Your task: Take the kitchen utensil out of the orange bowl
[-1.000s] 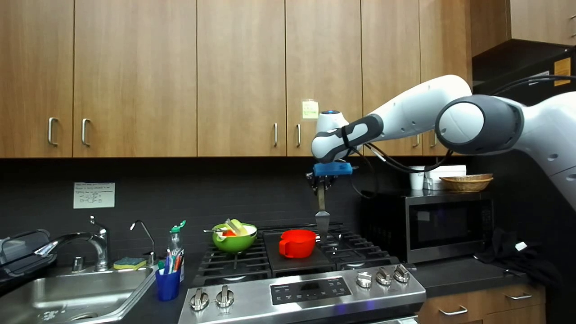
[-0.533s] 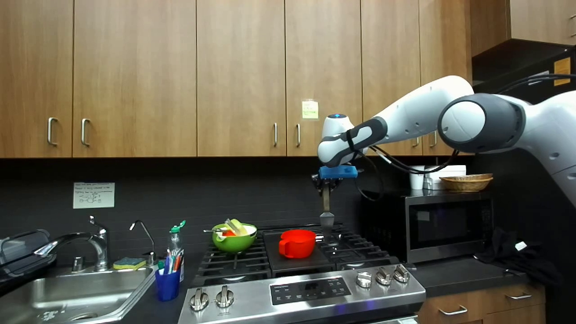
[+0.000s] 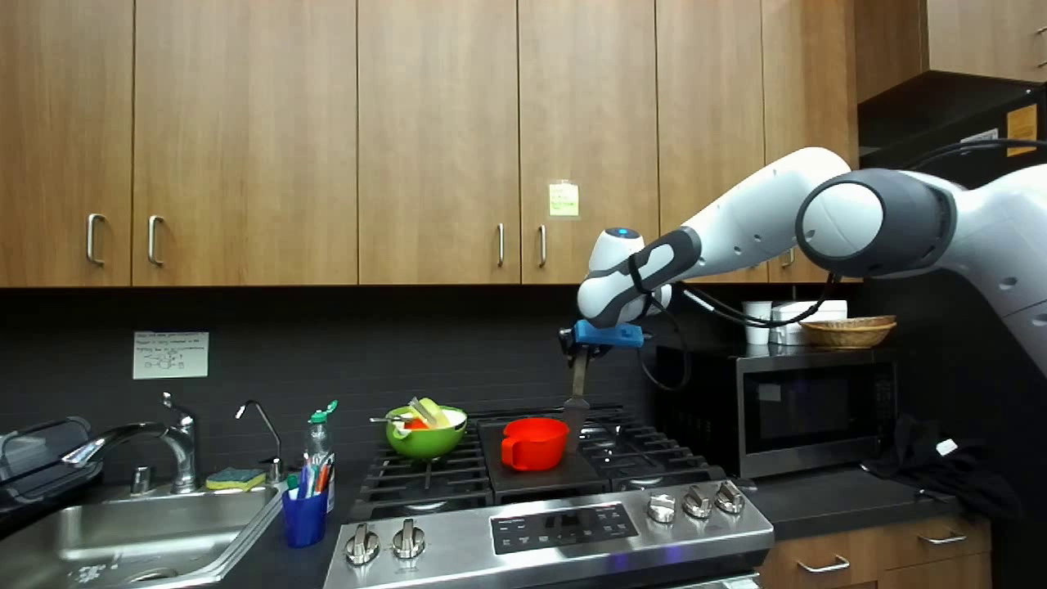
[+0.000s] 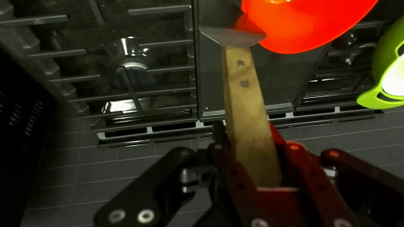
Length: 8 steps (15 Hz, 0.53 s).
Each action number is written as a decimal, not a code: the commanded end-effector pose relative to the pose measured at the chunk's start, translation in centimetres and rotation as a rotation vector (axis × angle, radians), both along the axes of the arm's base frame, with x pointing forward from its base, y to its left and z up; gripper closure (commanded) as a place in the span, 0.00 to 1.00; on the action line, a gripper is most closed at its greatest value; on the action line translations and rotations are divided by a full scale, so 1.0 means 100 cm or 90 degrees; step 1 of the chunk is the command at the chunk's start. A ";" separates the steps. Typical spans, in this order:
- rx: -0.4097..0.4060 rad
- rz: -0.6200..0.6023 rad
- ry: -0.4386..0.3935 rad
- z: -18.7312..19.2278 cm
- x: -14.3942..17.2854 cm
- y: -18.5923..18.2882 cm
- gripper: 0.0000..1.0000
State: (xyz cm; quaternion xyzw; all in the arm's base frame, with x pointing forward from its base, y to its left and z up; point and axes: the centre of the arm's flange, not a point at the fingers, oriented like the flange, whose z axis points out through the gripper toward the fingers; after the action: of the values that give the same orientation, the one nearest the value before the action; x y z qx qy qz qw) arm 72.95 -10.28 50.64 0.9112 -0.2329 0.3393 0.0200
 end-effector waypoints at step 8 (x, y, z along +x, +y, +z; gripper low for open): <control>-0.016 0.029 -0.083 -0.050 -0.011 0.012 0.92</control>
State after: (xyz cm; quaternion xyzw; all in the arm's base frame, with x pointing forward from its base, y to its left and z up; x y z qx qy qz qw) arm 72.54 -9.38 46.83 0.8934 -0.2109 0.3966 0.0059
